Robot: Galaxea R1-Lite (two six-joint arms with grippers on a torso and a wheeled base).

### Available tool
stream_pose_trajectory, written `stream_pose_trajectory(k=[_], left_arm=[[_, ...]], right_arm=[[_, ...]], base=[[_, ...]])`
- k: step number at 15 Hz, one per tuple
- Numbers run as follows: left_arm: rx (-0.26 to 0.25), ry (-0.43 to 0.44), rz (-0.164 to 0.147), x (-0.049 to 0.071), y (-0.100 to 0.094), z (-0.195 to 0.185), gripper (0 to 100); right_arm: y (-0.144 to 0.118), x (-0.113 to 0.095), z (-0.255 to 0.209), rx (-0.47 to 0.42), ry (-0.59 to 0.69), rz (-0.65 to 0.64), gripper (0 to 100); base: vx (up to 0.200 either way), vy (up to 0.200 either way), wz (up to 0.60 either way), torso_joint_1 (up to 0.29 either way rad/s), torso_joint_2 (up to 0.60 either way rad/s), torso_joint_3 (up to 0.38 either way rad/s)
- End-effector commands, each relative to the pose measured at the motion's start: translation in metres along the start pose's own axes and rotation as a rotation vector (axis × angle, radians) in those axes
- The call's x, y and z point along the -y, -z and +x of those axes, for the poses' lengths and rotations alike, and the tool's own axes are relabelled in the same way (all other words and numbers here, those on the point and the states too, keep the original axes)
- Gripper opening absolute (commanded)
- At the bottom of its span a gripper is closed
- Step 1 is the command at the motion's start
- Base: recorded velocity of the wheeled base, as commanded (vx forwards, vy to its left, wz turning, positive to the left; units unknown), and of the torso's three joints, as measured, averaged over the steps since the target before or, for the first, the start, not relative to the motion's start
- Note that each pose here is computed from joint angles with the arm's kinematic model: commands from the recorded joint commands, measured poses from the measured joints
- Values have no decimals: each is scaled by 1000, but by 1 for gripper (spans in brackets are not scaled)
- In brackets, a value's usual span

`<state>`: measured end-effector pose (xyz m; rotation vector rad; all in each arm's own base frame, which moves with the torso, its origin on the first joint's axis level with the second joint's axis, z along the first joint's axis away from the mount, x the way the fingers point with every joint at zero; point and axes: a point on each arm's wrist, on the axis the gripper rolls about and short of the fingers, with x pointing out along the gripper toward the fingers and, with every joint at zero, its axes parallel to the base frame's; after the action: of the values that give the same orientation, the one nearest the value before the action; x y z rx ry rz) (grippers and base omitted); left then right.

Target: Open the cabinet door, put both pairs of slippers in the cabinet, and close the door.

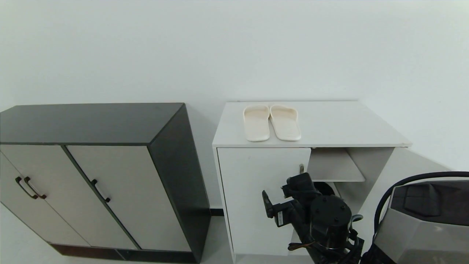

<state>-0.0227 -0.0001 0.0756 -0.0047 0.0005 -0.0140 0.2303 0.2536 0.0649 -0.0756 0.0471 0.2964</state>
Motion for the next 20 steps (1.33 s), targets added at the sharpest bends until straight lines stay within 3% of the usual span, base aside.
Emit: stream_pose_trajectory(k=[1, 7, 9, 11, 12, 15, 17, 20], left_arm=[[0, 0, -1, 0, 0, 0, 0], [0, 1, -1, 0, 0, 0, 0], [0, 1, 2, 0, 0, 0, 0], [0, 1, 2, 0, 0, 0, 0], [0, 1, 2, 0, 0, 0, 0], [0, 1, 2, 0, 0, 0, 0], [0, 3, 2, 0, 0, 0, 0], [-1, 3, 2, 0, 0, 0, 0]], right_arm=[[1, 0, 0, -2, 0, -1, 100], [-5, 4, 2, 42, 3, -51, 100], [-28, 4, 8, 78, 22, -75, 100], [-49, 8, 10, 49, 29, -48, 100], [-75, 9, 9, 11, 24, 15, 100], [-105, 13, 3, -114, 37, 87, 100], [-118, 10, 10, -119, 102, 156, 100], [-117, 5, 17, -114, 111, 158, 100]], base=[[0, 0, 0, 237, -554, -315], [0, 0, 0, 172, -382, -212], [0, 0, 0, 18, -25, -18], [0, 0, 0, 0, 0, 0], [0, 0, 0, 0, 0, 0], [0, 0, 0, 0, 0, 0], [0, 0, 0, 0, 0, 0], [67, 0, 0, 2, -1, 1]])
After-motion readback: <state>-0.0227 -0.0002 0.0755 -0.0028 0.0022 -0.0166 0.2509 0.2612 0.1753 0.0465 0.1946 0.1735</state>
